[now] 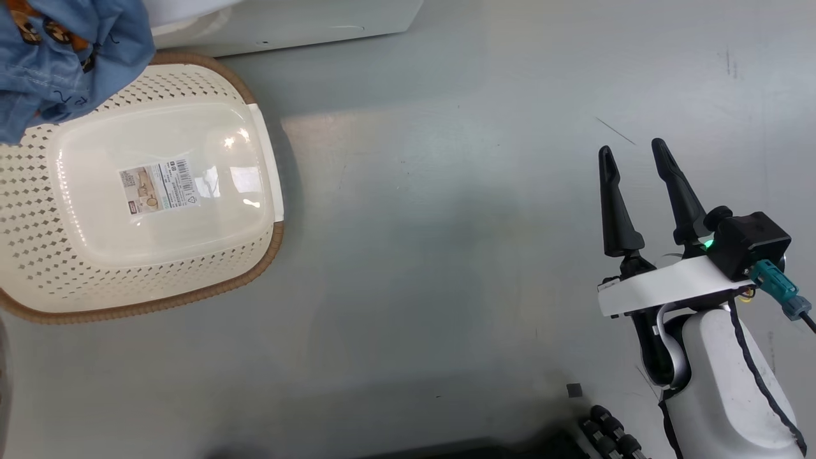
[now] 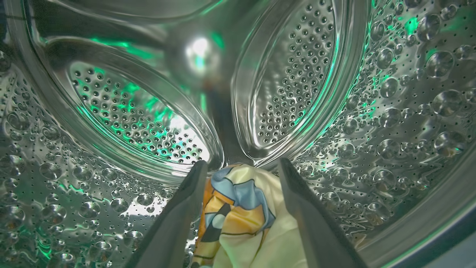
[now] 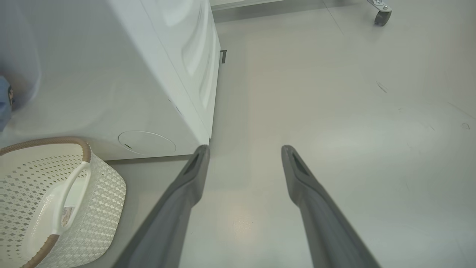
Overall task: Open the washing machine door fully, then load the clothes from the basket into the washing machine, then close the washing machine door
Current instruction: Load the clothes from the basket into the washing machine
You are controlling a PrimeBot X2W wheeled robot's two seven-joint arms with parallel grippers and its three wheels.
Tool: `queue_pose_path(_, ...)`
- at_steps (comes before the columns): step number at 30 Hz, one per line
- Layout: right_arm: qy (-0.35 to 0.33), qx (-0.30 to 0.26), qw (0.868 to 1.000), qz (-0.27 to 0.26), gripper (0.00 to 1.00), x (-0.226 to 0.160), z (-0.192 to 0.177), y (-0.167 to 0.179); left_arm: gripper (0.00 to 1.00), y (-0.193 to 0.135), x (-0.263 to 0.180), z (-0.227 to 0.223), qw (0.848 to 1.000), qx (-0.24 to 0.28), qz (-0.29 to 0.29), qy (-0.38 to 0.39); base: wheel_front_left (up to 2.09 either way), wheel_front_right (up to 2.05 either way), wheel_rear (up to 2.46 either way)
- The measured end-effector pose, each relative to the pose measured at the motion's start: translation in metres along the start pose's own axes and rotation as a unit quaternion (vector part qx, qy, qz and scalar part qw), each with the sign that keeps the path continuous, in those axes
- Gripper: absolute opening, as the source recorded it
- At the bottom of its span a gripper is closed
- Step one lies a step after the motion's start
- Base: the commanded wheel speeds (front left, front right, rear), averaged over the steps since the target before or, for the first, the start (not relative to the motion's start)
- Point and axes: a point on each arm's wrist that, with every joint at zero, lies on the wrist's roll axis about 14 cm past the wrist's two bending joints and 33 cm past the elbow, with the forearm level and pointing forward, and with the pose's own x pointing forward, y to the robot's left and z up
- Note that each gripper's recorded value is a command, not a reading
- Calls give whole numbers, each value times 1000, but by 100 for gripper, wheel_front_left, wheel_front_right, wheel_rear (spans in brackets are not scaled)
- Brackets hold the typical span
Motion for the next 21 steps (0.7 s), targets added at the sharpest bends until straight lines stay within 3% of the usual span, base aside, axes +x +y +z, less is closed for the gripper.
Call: queue_pose_path(21,-16,-4,1000,12,100,4,11,7,100,2,-37,4,1000,-14,10,-10,0,0,0)
